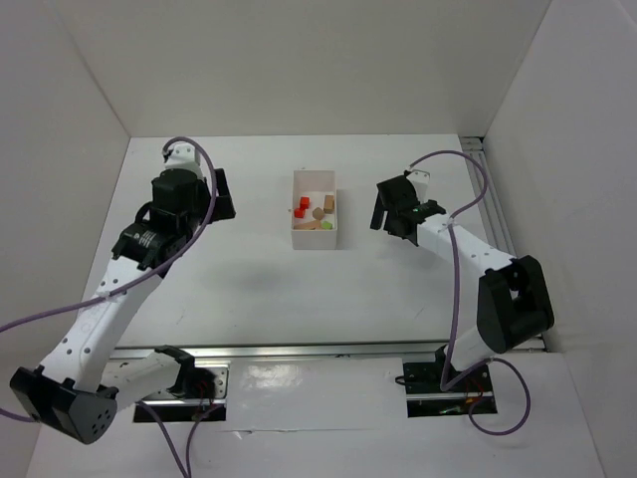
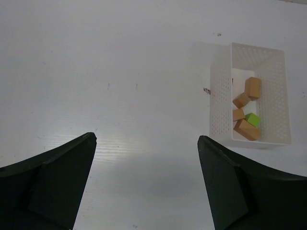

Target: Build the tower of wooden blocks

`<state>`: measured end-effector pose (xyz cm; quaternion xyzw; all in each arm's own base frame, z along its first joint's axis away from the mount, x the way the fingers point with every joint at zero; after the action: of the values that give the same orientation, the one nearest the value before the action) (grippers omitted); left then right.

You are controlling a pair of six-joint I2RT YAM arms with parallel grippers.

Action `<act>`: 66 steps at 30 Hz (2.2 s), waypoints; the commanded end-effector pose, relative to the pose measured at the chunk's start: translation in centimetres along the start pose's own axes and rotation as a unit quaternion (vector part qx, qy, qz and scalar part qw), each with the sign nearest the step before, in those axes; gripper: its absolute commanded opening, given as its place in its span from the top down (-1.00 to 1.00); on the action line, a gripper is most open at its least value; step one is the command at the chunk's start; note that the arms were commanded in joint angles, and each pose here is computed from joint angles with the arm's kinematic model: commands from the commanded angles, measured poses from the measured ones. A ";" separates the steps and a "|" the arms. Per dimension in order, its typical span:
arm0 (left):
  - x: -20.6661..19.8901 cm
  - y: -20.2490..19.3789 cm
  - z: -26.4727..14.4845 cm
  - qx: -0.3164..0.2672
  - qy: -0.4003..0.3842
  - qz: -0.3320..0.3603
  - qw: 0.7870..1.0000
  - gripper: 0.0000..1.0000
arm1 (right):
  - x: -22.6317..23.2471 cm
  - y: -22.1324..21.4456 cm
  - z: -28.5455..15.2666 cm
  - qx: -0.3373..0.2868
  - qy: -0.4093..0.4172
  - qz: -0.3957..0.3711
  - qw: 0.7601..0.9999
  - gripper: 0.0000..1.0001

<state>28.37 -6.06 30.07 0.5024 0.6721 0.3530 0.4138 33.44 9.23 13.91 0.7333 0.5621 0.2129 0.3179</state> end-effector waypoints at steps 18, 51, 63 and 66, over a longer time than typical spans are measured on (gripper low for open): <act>-17.3 -2.7 4.7 0.139 -0.116 0.077 0.981 -1.00 | -4.2 -1.2 -7.0 -0.053 0.039 0.025 0.998 -1.00; -25.8 -15.4 20.0 0.254 -0.046 0.063 0.964 0.25 | -6.6 -1.9 -12.1 -0.102 0.096 0.082 0.987 -0.89; -28.9 -7.9 10.9 0.291 -0.294 0.014 0.911 1.00 | -6.2 -1.2 -12.0 -0.107 0.097 0.069 0.987 -0.81; -29.6 -6.3 9.0 0.288 -0.386 -0.008 0.876 1.00 | -6.2 -0.6 -12.2 -0.117 0.097 0.070 0.986 -0.81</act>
<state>40.03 -33.83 17.95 0.6919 0.6385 0.0042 0.3371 22.47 5.97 20.76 0.7160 0.5154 0.3484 0.3167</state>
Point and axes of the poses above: each gripper's point midway between its finger pads, its own z axis out along the fingers, its own x axis along the line the jaws close on, y = z × x, the point moved 4 cm from there along -z, back along the fingers, and after that the axes turned 4 degrees about -z, right-handed, at the moved point
